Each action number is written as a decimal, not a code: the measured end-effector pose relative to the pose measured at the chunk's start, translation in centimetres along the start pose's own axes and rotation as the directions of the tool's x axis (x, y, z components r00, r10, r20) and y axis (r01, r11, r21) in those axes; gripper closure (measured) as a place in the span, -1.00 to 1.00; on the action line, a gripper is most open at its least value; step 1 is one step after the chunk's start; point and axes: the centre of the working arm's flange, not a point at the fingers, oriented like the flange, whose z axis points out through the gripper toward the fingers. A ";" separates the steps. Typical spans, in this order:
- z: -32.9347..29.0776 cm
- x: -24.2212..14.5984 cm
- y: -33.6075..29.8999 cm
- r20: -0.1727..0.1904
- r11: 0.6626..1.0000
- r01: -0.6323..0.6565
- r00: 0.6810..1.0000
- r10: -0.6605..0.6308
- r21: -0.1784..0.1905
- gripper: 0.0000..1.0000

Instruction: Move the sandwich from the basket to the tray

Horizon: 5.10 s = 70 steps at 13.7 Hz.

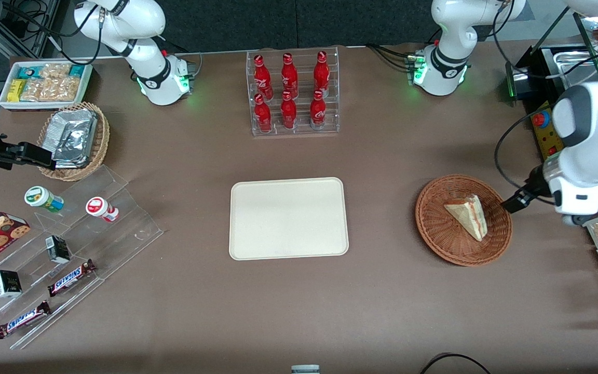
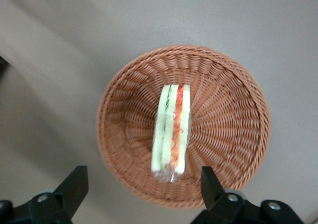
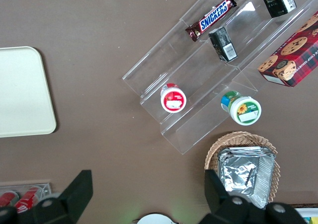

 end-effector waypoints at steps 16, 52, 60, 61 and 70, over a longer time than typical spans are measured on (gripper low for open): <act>13.6 -5.1 1.5 -0.080 0.995 0.005 0.997 -0.013 -0.104 -0.99; 14.4 -44.0 34.4 -0.096 0.785 -0.619 0.781 0.618 0.013 0.66; 12.7 -43.6 35.5 -0.112 0.788 -0.616 0.782 0.613 0.009 -0.70; 10.7 -43.3 35.8 -0.114 0.792 -0.610 0.786 0.608 0.014 -0.92; -15.5 -28.3 25.3 -0.072 0.929 -0.368 0.927 0.369 0.033 -1.00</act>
